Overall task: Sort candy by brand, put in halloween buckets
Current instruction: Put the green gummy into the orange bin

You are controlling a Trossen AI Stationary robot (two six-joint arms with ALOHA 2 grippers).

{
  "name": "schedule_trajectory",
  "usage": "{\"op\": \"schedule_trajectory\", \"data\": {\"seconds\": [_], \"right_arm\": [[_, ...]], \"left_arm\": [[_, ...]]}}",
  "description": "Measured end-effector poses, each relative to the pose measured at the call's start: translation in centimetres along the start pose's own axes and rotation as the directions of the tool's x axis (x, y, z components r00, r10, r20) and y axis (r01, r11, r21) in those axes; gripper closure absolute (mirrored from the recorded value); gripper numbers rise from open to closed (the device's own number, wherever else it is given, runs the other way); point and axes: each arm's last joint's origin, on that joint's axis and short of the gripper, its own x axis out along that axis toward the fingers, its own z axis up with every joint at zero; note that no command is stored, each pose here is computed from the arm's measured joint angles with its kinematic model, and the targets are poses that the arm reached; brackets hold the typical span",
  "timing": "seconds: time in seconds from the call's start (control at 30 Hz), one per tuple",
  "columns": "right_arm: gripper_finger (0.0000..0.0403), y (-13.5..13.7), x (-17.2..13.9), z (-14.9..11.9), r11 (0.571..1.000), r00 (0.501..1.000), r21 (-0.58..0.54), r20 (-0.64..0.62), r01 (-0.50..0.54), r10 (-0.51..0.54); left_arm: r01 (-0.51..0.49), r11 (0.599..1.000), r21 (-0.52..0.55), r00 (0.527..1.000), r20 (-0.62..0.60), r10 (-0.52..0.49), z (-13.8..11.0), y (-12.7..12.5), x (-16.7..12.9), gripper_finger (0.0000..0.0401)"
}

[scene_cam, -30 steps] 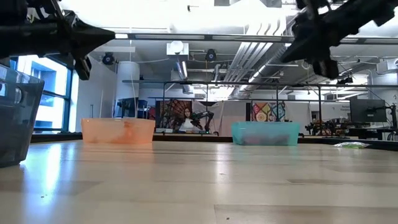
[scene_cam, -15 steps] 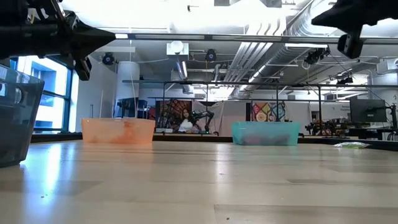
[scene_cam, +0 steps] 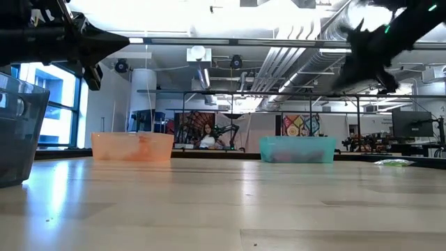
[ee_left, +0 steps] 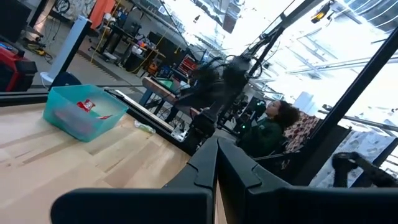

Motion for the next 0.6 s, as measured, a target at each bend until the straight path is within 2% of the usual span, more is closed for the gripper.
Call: {"op": "schedule_trajectory", "data": {"seconds": [0.07,0.17,0.27,0.47,0.6], "right_arm": [[0.0403,-1.4,1.3,0.5,0.980,0.978,0.022,-0.077,0.195,-0.193],[0.0403,-3.6,2.5,1.6,0.909,0.894,0.055,-0.215,0.413,-0.394],[0.0403,-5.1,3.8,3.0,0.863,0.830,0.059,-0.314,0.502,-0.462],[0.0403,-7.9,6.2,5.2,0.763,0.713,0.073,-0.422,0.642,-0.559],[0.0402,-9.4,7.6,5.6,0.725,0.653,0.061,-0.493,0.686,-0.575]], "left_arm": [[0.000,1.000,0.000,1.000,0.000,0.000,0.0,0.0,0.0,0.0400],[0.000,1.000,0.000,1.000,0.000,0.000,0.0,0.0,0.0,0.0400],[0.000,1.000,0.000,1.000,0.000,0.000,0.0,0.0,0.0,0.0400],[-0.001,1.000,0.000,1.000,-0.002,0.001,0.0,0.0,0.0,0.0400],[-0.002,1.000,0.001,1.000,-0.003,0.002,0.0,0.0,0.0,0.0400]]}}
